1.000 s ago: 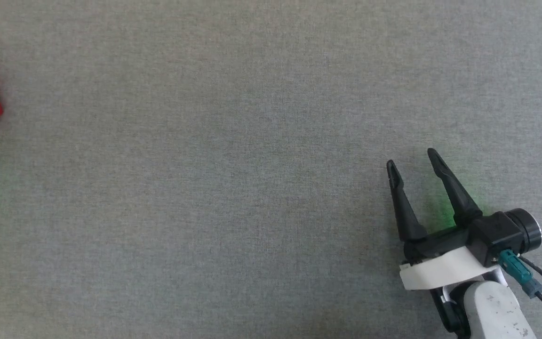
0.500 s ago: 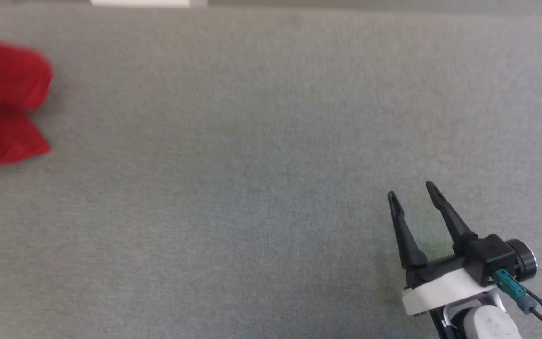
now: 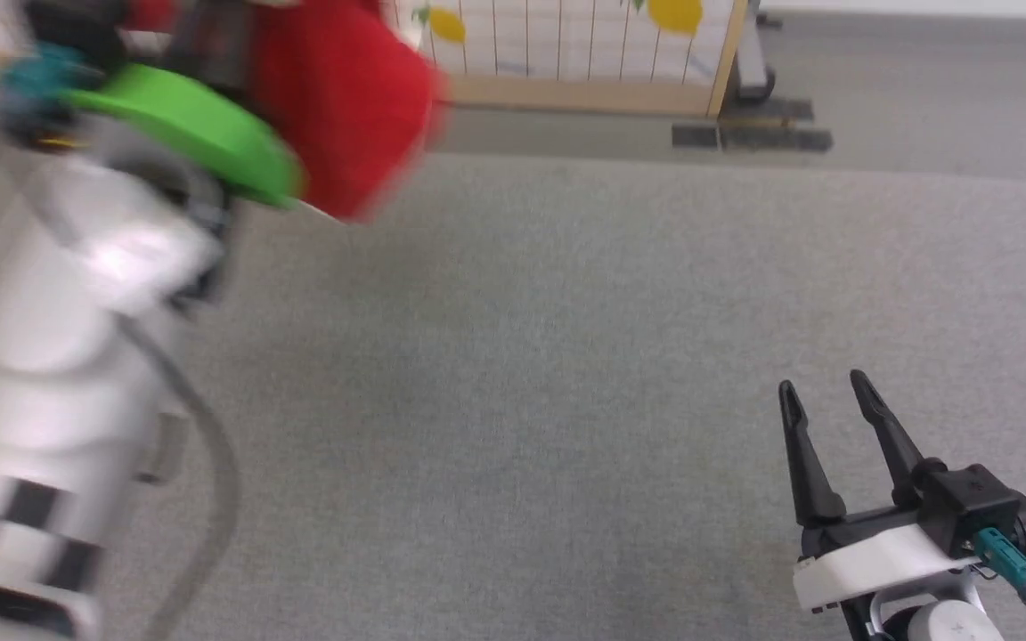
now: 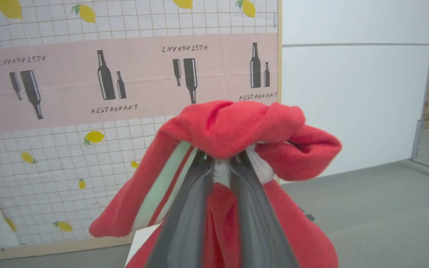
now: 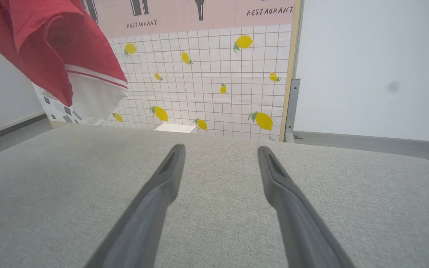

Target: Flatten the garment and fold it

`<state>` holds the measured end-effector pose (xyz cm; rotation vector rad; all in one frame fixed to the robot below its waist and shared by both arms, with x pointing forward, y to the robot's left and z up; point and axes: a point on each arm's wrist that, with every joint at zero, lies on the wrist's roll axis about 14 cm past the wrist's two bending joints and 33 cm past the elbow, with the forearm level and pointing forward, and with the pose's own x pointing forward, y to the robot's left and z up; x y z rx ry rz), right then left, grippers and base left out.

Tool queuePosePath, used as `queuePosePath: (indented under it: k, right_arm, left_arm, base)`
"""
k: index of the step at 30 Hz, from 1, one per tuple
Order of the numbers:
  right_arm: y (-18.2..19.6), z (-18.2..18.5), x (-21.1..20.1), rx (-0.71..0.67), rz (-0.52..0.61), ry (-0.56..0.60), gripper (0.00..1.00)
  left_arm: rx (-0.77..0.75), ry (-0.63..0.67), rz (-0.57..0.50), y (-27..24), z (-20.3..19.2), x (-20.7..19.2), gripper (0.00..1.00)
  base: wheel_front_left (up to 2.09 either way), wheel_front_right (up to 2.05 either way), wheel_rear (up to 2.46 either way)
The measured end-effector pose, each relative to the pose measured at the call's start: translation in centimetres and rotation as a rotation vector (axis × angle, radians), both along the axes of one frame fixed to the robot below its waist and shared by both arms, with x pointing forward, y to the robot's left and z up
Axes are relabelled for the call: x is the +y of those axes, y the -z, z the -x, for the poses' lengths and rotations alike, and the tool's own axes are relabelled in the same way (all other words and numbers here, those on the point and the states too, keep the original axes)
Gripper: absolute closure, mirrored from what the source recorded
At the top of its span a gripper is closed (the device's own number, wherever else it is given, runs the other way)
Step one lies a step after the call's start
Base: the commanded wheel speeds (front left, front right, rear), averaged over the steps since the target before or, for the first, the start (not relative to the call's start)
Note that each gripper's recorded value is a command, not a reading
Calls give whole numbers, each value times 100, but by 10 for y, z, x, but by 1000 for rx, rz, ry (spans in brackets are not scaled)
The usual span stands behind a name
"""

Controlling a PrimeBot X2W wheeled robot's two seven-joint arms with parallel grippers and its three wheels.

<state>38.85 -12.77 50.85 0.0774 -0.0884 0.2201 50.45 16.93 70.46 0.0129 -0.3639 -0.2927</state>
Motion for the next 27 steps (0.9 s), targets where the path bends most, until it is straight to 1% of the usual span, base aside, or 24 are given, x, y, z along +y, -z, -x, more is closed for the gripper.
queuePosePath:
  k: [2,4,9,11,12,14,17,20,22,23,27]
  right_arm:
    - [-7,4,-5,-19,0,14,0]
    - [-11,8,-12,-30,1,36,0]
    - [-15,17,-35,-41,5,104,0]
    - [-14,20,-43,-39,7,129,0]
    - [-14,22,-47,-37,8,141,0]
    - [-12,24,-53,-30,10,160,0]
    - [-5,24,-57,-10,12,170,0]
    - [2,24,-57,12,12,170,0]
    - [5,23,-55,22,9,166,0]
    - [7,23,-54,27,6,163,0]
    - [9,21,-48,34,4,144,0]
  left_arm:
    - [-14,74,13,4,12,-40,100]
    - [13,140,41,20,21,-75,100]
    - [187,320,121,90,55,-165,100]
    - [265,367,119,120,69,-188,100]
    - [306,385,100,138,77,-197,100]
    - [379,402,50,172,88,-205,100]
    - [507,393,-27,227,101,-200,100]
    - [591,362,-72,260,105,-185,100]
    - [619,341,-86,271,104,-175,99]
    - [632,335,-93,275,105,-171,0]
    - [625,302,-80,272,102,-160,0]
  base:
    - [0,0,0]
    - [0,0,0]
    - [0,0,0]
    - [0,0,0]
    - [0,0,0]
    - [0,0,0]
    - [0,0,0]
    - [0,0,0]
    - [0,0,0]
    - [0,0,0]
    - [0,0,0]
